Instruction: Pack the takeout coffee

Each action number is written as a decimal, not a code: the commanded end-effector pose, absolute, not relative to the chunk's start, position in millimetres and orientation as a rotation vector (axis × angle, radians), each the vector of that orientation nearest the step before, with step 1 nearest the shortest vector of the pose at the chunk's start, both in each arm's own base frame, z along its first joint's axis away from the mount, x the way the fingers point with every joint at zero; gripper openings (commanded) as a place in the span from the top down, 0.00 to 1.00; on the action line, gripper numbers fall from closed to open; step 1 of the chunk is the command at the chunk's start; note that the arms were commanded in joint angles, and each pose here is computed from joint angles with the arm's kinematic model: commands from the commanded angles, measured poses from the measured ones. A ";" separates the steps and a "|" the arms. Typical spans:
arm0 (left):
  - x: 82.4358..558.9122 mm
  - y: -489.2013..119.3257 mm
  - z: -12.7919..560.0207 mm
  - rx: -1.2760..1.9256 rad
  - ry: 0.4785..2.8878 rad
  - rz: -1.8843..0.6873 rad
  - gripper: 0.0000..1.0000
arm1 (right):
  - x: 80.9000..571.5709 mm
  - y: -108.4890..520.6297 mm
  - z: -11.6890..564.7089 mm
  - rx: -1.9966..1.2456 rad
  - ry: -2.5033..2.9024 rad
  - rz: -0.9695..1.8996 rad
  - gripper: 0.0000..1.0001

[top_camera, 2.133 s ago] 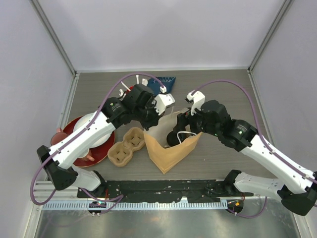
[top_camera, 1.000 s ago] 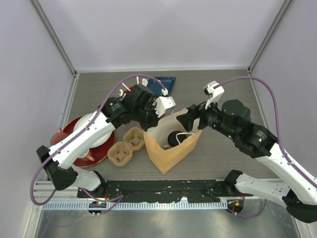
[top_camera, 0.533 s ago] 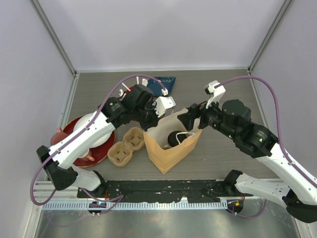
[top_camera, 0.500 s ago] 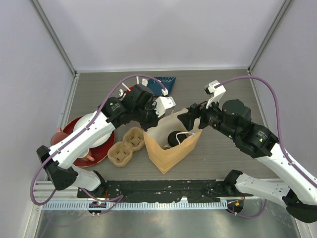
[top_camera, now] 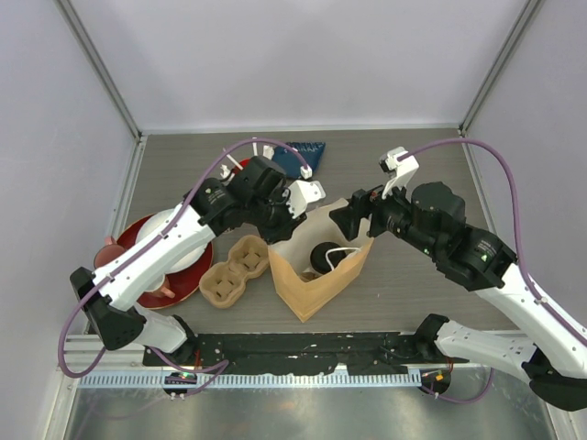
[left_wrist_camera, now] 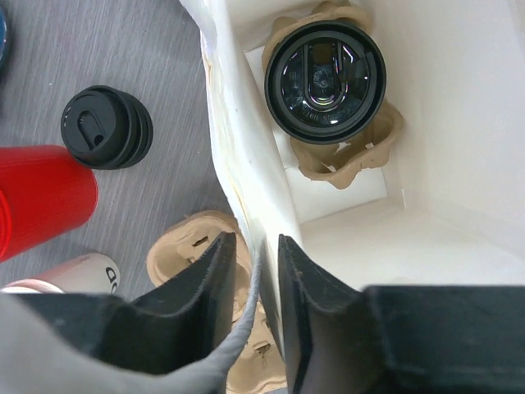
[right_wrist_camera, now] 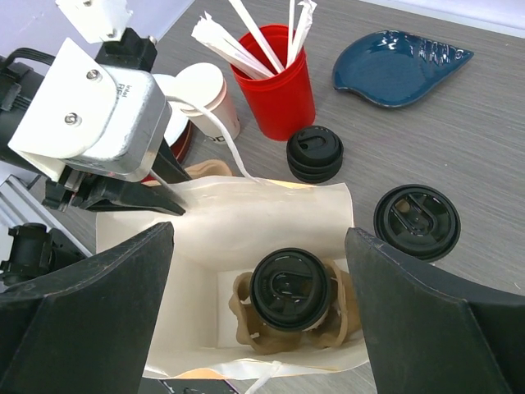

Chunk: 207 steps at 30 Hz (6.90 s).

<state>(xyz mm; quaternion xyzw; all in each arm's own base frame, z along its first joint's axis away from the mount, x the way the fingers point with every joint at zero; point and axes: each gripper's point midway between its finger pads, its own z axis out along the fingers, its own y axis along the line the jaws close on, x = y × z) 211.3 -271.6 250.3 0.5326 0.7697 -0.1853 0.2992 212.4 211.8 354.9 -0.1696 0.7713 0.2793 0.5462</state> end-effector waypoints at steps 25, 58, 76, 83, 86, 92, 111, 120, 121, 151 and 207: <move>208.0 -271.4 312.1 1.318 1.892 -0.534 0.31 | 245.0 178.6 392.3 -0.236 1.815 0.413 0.00; 193.5 -238.2 256.9 1.371 2.161 -0.414 1.00 | 373.1 123.4 249.2 -0.132 2.207 0.304 0.32; 194.5 -209.5 251.4 1.307 2.197 -0.373 1.00 | 347.1 147.1 210.8 -0.443 2.380 0.226 0.37; 193.9 -199.4 251.2 1.259 2.222 -0.398 1.00 | 353.5 154.2 219.3 -0.533 2.392 0.274 0.39; 194.0 -195.6 248.5 1.250 2.233 -0.396 1.00 | 346.7 169.5 219.9 -0.512 2.358 0.284 0.42; 195.5 -190.5 246.7 1.232 2.250 -0.393 1.00 | 336.9 191.9 198.9 -0.528 2.382 0.268 0.41; 195.2 -190.9 248.7 1.214 2.241 -0.431 1.00 | 360.1 201.7 163.6 -0.321 2.461 0.105 0.62; 196.0 -194.4 250.9 1.216 2.237 -0.447 1.00 | 361.4 199.2 147.5 -0.328 2.491 0.066 0.67; 195.7 -194.5 250.4 1.217 2.239 -0.449 1.00 | 361.8 198.6 147.0 -0.332 2.491 0.060 0.69; 205.2 -220.0 263.3 1.190 2.175 -0.561 1.00 | 255.2 185.6 394.7 -0.581 2.093 0.198 0.99; 160.1 -202.7 264.0 1.196 2.213 -0.725 1.00 | 87.7 372.7 324.1 -1.755 1.508 0.891 0.99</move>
